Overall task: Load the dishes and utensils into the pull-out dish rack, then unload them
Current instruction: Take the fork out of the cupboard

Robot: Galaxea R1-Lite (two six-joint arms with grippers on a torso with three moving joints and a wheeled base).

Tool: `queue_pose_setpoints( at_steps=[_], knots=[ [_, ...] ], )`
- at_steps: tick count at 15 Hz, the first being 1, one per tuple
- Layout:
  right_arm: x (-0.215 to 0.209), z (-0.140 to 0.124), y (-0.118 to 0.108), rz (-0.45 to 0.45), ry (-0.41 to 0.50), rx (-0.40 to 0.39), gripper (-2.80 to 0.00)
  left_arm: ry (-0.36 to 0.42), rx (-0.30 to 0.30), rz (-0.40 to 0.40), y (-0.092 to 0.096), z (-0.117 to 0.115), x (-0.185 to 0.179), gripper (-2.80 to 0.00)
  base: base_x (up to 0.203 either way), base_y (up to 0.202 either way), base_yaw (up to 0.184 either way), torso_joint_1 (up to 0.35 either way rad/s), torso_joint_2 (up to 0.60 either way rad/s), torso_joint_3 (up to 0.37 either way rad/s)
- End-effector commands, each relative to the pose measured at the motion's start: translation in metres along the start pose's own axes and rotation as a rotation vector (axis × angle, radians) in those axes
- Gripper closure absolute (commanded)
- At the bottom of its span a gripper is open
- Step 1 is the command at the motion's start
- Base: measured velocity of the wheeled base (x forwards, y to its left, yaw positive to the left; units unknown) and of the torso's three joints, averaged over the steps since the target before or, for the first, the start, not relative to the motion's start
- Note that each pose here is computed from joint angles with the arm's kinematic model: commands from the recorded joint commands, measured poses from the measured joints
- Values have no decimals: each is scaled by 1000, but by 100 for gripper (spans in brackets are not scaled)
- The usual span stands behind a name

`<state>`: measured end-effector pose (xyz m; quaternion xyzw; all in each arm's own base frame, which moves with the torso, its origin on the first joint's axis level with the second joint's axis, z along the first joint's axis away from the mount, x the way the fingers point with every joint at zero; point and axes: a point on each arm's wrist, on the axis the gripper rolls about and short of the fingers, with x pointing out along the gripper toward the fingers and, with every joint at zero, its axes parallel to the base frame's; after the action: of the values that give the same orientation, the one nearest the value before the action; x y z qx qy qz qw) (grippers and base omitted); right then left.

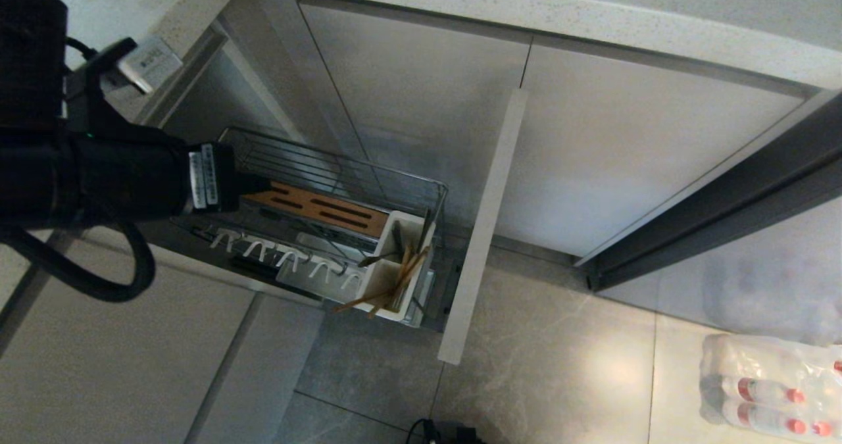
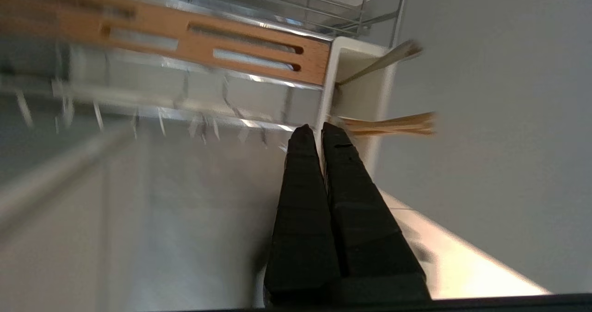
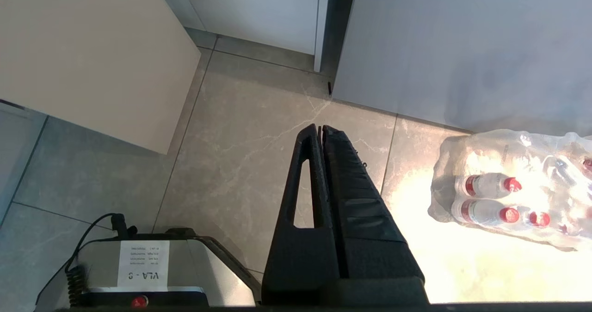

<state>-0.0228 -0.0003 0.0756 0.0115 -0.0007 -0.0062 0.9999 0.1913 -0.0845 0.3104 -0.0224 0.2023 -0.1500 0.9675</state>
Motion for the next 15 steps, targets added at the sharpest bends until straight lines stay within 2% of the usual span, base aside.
queue_pose_setpoints(
  at_steps=[1, 2, 4, 6, 8, 9, 10, 12, 15],
  knots=[
    [0, 0, 0, 0, 1, 0, 0, -78, 72, -13, 0, -11, 14, 0, 0, 0, 0, 0, 0, 0],
    [0, 0, 0, 0, 1, 0, 0, -129, 128, -24, -1, -16, 19, 0, 0, 0, 0, 0, 0, 0],
    [0, 0, 0, 0, 0, 0, 0, -227, 304, -66, -9, -26, 27, 0, 0, 0, 0, 0, 0, 0],
    [0, 0, 0, 0, 0, 1, 0, -234, 417, -126, -23, -38, 29, 0, 0, 0, 0, 0, 0, 0],
    [0, 0, 0, 0, 0, 0, 0, -194, 512, -137, -29, -47, 43, 0, 0, 0, 0, 0, 0, 0],
    [0, 0, 0, 0, 1, 0, 0, -167, 545, -136, -29, -52, 48, 0, 0, 0, 0, 0, 0, 0],
    [0, 0, 0, 0, 1, 0, 0, -161, 548, -136, -29, -54, 49, 0, 0, 0, 0, 0, 0, 0],
    [0, 0, 0, 0, 0, 0, 0, -99, 579, -130, -30, -64, 69, 0, 0, 0, 0, 0, 0, 0],
    [0, 0, 0, 0, 1, 0, 0, -54, 616, -92, -23, -68, 68, 0, 0, 0, 0, 0, 0, 0]
  ],
)
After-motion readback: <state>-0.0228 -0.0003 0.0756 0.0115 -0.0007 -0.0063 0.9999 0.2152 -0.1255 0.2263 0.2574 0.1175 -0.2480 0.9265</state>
